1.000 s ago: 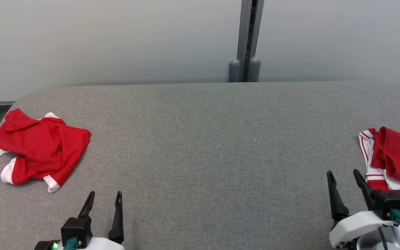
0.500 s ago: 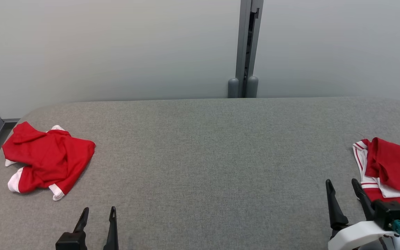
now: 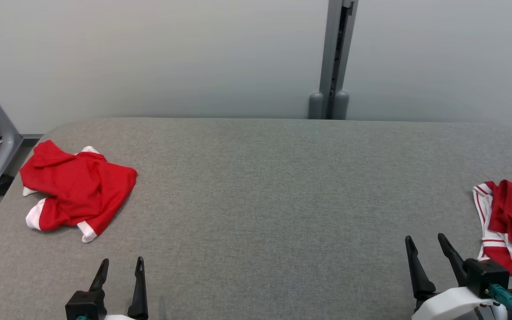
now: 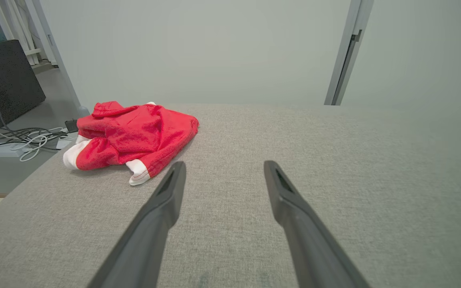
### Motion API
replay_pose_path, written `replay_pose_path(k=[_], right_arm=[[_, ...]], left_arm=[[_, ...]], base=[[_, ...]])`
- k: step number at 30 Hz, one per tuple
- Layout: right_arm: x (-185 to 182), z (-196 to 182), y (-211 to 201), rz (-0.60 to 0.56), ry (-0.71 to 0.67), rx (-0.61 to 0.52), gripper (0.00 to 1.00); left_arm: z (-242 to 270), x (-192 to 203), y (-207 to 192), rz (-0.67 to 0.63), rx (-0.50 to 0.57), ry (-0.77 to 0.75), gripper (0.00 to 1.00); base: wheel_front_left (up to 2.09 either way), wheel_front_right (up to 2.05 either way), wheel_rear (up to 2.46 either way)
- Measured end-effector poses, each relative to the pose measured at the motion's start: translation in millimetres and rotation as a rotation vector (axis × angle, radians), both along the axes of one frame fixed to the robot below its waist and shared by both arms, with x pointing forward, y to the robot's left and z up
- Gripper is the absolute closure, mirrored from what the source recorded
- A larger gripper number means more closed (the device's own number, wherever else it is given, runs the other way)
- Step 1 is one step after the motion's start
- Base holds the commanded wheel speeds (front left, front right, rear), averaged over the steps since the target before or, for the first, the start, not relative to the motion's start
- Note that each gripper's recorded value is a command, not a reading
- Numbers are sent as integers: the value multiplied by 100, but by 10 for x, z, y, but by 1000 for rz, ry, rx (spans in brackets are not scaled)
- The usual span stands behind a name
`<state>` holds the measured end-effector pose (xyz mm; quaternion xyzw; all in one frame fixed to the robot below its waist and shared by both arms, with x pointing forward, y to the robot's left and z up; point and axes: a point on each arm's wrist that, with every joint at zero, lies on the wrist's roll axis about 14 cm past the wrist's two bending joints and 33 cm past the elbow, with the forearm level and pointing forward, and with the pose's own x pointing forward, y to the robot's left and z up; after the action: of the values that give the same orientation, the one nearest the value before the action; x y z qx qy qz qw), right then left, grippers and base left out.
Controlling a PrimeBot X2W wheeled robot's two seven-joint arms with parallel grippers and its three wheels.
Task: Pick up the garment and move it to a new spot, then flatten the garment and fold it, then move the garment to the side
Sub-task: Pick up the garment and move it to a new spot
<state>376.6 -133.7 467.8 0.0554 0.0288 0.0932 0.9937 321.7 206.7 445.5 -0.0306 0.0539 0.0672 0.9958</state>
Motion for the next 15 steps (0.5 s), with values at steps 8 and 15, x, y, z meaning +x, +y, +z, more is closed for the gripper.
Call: replay_pose_path(k=[8, 15], right_arm=[[116, -72, 524, 151, 25, 3, 0], [193, -77, 1125, 318, 32, 15, 0]], left_arm=[[-18, -263, 421, 142, 6, 6, 0], [-81, -697, 866, 310, 15, 31, 0]], base=[[0, 0, 0], [0, 0, 0]])
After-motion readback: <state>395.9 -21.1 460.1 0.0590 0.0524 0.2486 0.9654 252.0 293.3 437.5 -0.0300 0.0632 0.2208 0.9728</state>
